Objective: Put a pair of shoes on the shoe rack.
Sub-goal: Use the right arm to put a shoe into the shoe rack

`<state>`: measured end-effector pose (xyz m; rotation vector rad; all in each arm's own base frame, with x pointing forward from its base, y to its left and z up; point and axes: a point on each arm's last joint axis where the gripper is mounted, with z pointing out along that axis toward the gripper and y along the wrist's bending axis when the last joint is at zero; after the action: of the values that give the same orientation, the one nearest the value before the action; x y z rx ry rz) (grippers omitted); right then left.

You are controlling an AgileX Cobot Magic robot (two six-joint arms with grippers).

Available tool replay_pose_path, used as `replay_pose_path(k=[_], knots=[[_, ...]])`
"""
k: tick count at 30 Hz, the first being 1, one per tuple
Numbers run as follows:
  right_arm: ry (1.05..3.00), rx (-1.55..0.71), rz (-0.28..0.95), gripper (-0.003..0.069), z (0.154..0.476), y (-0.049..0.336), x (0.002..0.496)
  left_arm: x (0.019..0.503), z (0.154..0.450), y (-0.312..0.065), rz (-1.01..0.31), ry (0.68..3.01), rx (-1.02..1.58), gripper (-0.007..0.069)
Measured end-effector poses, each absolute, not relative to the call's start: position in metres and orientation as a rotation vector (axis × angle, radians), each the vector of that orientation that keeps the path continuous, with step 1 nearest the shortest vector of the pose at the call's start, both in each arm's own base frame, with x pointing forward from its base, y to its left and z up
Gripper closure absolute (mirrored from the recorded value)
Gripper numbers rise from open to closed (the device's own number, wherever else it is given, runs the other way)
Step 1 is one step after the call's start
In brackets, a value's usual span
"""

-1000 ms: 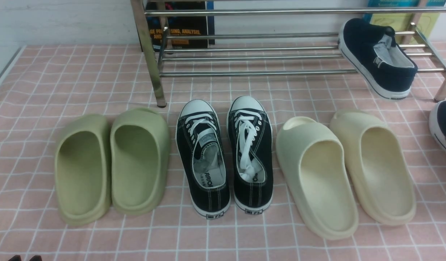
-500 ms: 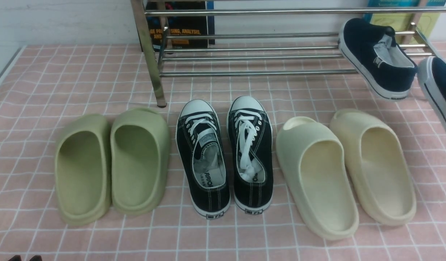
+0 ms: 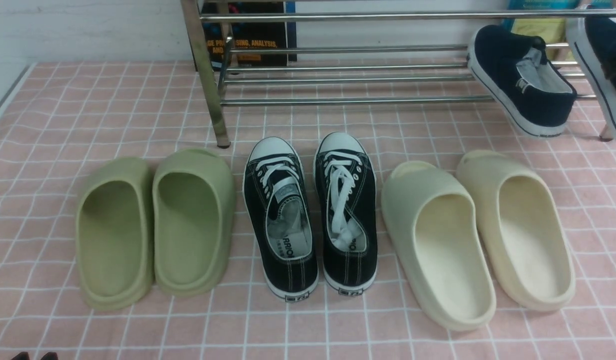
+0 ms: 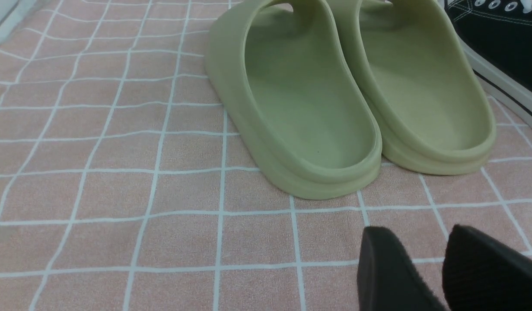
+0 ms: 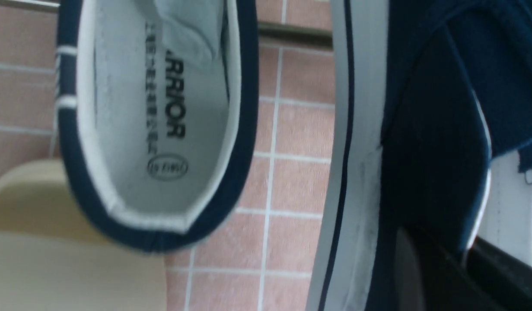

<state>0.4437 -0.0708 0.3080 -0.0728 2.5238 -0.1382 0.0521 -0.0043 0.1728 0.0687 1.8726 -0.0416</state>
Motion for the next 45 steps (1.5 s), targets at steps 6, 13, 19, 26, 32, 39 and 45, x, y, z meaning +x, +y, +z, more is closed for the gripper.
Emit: replay_pose_path(k=[6,13,19,26,32,39,45], knots=[[2.517,-0.125,-0.156,0.0632,0.298,-0.075,0.468,0.052,0.173,-0.004,-0.042,1.873,0.069,0.0386],[2.479,-0.198,-0.169,0.0633,0.284,-0.076,0.489,0.052,0.173,-0.004,-0.042,1.873,0.069,0.0386],[2.480,-0.260,-0.149,0.0633,0.273,-0.065,0.497,0.052,0.173,-0.004,-0.042,1.873,0.069,0.0386],[2.471,-0.275,-0.153,0.0620,0.264,-0.060,0.503,0.052,0.173,-0.004,-0.042,1.873,0.069,0.0386],[2.427,-0.269,-0.162,0.0533,0.266,-0.061,0.506,0.052,0.173,-0.004,-0.042,1.873,0.069,0.0386],[2.400,-0.245,-0.117,0.0318,0.273,-0.058,0.506,0.052,0.173,-0.004,-0.042,1.873,0.069,0.0386],[2.395,-0.249,-0.099,0.0288,0.312,-0.054,0.485,0.052,0.173,-0.004,-0.042,1.873,0.069,0.0386]])
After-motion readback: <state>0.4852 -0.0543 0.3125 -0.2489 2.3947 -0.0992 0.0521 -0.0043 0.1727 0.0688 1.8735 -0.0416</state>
